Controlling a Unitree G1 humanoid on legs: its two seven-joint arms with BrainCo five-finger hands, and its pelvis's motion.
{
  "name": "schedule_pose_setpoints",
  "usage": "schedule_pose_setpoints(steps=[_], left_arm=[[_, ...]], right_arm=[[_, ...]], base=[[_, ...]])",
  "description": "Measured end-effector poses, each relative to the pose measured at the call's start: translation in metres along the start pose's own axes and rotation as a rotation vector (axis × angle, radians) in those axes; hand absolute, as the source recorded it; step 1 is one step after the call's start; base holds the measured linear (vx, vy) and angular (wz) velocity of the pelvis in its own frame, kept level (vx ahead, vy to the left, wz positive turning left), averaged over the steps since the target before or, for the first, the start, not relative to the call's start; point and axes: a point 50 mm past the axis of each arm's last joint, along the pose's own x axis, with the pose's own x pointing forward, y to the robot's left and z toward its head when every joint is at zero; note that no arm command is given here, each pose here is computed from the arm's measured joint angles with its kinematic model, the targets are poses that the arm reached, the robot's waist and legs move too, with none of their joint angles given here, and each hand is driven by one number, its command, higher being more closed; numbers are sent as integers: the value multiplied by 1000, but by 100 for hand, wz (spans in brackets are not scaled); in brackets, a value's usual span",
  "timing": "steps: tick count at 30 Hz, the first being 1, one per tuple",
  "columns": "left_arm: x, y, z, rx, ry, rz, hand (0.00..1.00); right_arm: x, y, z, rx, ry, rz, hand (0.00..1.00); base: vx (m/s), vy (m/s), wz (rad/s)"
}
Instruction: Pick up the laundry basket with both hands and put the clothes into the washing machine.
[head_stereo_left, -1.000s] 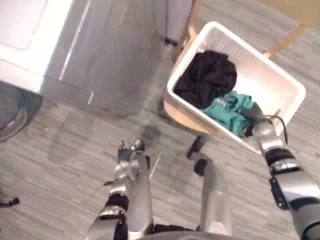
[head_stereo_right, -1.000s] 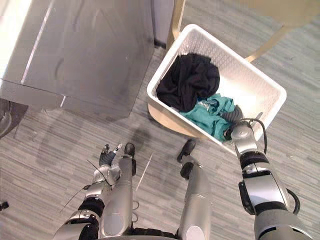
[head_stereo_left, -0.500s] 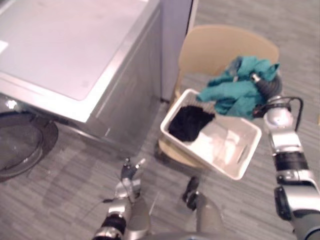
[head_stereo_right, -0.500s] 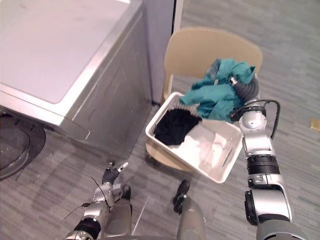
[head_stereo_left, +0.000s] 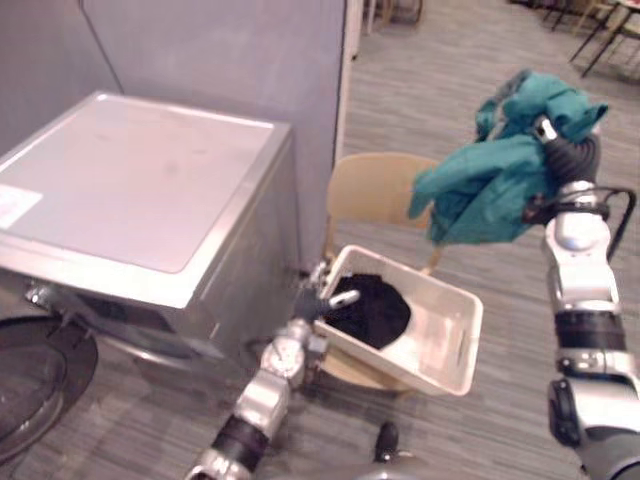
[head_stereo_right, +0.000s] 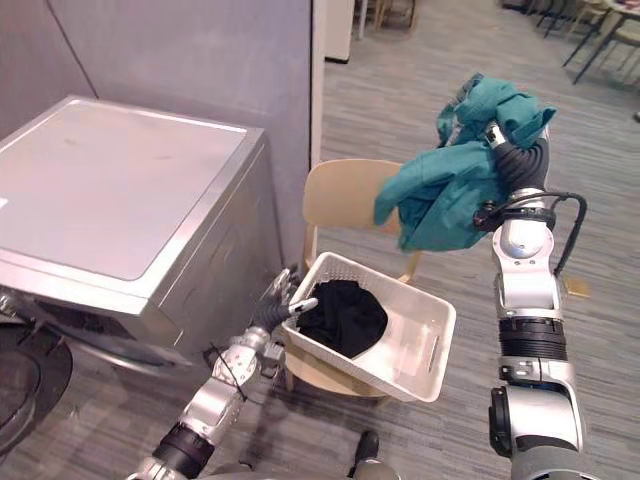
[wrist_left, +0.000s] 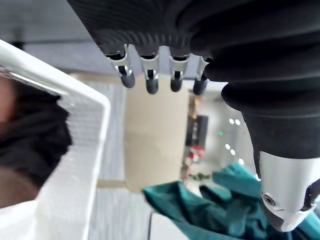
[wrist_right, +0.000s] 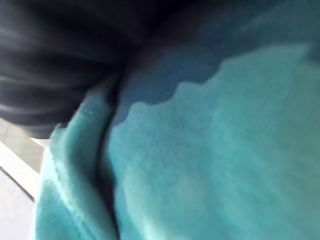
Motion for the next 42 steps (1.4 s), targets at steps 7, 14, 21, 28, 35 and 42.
schedule_pose_setpoints(steps=[7,14,21,28,35,42], left_arm=[[35,-9,64,118,-225,-93,0],[45,-34,92,179,-328,-176,0],[48,-54,108,238,-393,-238,0],[47,-67,109,280,-408,-290,0],[53,-81,117,332,-427,-331,0],[63,-91,125,375,-428,-338,0]], right_arm=[[-22,28,12,58,-66,148,100],[-32,49,12,96,-65,255,100],[-37,59,13,106,-68,291,100],[-40,66,18,159,-79,301,100],[-42,68,23,195,-91,270,100],[-42,66,22,225,-78,226,100]], base=[[-87,1,-34],[30,-13,-13],[12,8,-3],[5,4,-1],[-8,-6,3],[-1,-1,-1]])
